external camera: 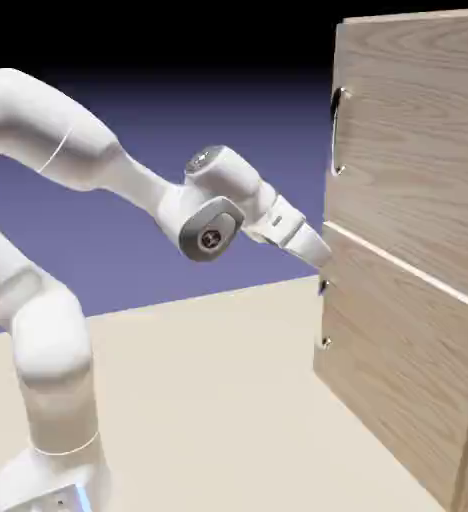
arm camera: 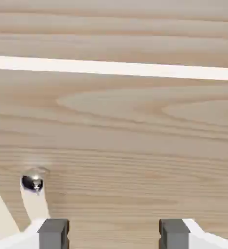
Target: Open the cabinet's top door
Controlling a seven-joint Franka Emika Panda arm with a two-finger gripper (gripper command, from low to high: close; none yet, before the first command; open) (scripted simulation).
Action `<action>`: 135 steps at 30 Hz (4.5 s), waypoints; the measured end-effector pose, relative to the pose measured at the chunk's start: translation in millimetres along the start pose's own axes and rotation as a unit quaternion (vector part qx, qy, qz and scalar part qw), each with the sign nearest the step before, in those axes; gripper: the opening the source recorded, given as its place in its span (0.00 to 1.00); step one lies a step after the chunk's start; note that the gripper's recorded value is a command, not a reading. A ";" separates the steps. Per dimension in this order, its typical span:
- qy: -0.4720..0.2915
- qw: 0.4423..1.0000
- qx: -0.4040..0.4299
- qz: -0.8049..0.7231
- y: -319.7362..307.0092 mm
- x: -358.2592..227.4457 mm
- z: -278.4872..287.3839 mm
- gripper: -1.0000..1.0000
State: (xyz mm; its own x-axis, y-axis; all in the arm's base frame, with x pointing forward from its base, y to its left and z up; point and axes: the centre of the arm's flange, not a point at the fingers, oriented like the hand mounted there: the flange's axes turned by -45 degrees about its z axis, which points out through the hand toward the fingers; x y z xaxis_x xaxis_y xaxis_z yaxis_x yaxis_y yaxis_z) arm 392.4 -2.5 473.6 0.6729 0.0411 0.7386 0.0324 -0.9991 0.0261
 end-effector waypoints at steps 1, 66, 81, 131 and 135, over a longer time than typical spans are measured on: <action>0.006 1.000 -0.001 0.002 2.7 4.6 -3.1 0.50; 0.360 0.932 -0.032 0.024 -91.3 118.8 -51.5 0.50; 0.362 0.932 0.032 0.002 -69.6 97.1 -74.7 0.00; 0.319 0.805 0.470 -0.170 240.5 -70.3 -246.1 0.00; 0.310 0.781 0.510 -0.186 281.5 -74.2 -248.9 0.00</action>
State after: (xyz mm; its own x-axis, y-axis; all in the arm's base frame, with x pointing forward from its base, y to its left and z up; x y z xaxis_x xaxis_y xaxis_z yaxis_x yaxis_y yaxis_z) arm 167.7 -288.4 593.8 -0.0001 -0.0001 1.0000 0.9244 -0.3815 0.0001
